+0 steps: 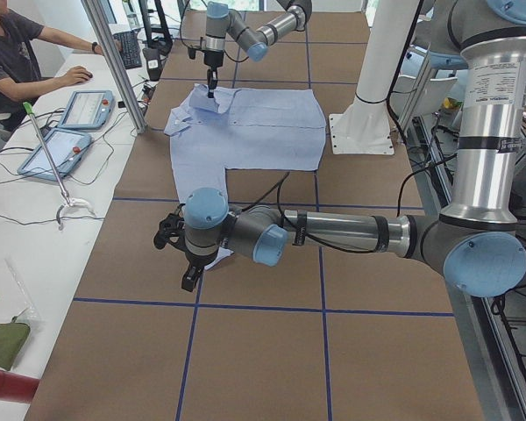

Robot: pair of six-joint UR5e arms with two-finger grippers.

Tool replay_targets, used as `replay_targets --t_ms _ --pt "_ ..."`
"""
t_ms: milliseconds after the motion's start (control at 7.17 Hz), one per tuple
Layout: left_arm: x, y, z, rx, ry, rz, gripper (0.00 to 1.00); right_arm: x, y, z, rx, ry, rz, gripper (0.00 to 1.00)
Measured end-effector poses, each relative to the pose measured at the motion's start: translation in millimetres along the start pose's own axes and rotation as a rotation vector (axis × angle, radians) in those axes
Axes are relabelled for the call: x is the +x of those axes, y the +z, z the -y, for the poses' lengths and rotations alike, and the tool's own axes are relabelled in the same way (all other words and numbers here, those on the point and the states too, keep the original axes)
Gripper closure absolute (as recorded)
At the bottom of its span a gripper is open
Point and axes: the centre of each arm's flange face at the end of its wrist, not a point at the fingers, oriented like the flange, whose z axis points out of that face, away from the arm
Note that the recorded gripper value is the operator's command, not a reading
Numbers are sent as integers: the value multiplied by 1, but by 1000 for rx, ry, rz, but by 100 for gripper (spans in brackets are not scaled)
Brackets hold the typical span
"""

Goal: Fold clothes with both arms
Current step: 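Carry the grasped cuff with the right gripper across toward the collar, then lay the sleeve across the shirt front and open the right gripper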

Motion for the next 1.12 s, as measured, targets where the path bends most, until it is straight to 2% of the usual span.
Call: replay_targets --t_ms 558,837,976,1115 --pt "0 1 0 -2 -2 0 0 -31 22 -25 -30 -25 20 100" --pt "1 0 2 1 -9 -1 0 -38 50 -25 -36 -24 -14 100" --pt "2 -1 2 3 -16 -1 0 -51 67 -21 -22 -33 -31 1" --pt "2 -1 2 3 -19 -1 0 -67 82 -19 -3 -44 -49 0"
